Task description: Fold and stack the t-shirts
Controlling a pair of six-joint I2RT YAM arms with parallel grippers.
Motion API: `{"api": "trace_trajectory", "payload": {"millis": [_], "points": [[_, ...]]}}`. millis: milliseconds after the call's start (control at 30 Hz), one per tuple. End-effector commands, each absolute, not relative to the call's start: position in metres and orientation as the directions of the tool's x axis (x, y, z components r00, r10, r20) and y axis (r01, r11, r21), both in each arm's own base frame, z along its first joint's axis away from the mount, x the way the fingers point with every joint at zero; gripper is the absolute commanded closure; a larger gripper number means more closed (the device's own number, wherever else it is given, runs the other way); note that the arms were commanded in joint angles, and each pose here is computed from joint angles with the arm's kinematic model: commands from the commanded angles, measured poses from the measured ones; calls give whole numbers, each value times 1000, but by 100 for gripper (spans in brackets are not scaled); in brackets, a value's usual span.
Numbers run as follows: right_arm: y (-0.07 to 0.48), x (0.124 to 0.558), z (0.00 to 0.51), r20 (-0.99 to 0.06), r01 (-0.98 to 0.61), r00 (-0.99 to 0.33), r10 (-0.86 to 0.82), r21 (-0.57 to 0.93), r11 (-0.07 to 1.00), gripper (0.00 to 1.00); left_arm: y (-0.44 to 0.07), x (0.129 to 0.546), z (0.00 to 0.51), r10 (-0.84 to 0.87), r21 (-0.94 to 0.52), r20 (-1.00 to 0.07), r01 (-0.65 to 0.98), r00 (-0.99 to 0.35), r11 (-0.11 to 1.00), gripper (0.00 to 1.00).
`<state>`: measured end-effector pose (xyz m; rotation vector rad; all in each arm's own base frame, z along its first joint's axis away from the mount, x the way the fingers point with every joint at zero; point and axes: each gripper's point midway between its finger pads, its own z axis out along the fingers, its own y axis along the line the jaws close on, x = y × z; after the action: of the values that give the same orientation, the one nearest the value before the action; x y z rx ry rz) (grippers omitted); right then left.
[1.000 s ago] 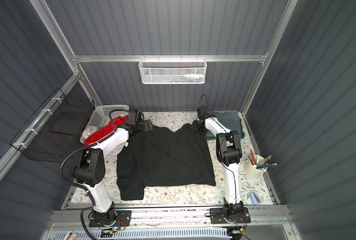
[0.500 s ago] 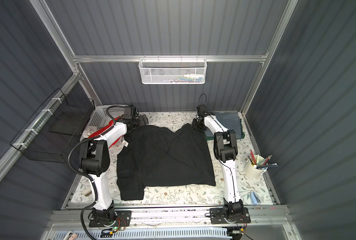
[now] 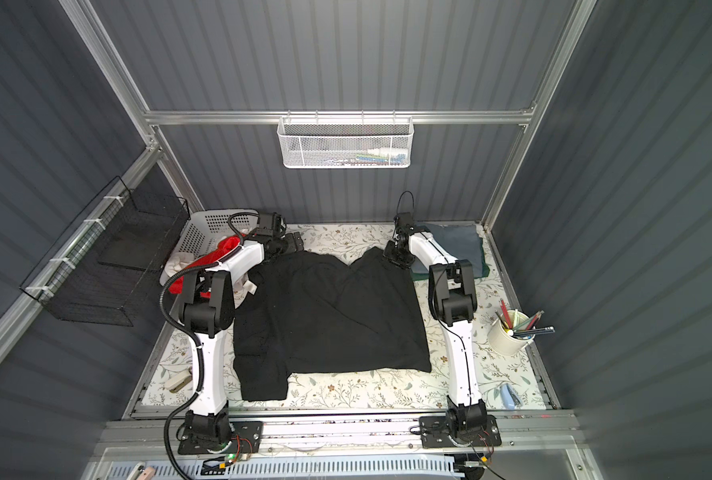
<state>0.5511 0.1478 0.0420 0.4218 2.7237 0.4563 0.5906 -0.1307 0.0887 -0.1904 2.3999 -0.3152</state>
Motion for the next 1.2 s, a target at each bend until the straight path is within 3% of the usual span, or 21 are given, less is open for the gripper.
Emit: {"api": "trace_trajectory", "payload": {"millis": [0, 100, 333, 567, 967, 1167], "points": [[145, 560, 37, -294, 235, -893, 341, 342, 910, 53, -134, 595, 91, -191, -268, -631, -19, -752, 963, 5], [141, 566, 40, -318, 226, -887, 335, 334, 915, 62, -133, 597, 89, -187, -264, -631, -17, -753, 964, 5], [135, 568, 39, -320, 223, -888, 330, 327, 918, 100, -125, 598, 87, -188, -257, -629, -27, -754, 966, 5], [120, 569, 59, -330, 238, -875, 355, 346, 908, 100, -115, 603, 91, -202, -259, -637, -40, -744, 965, 5], [45, 533, 129, -481, 417, -707, 518, 307, 855, 100, -97, 611, 85, -245, -267, -626, -91, -740, 959, 6], [46, 533, 127, -441, 406, -739, 509, 312, 859, 100, -98, 611, 72, -254, -275, -606, -101, -754, 956, 6]]}}
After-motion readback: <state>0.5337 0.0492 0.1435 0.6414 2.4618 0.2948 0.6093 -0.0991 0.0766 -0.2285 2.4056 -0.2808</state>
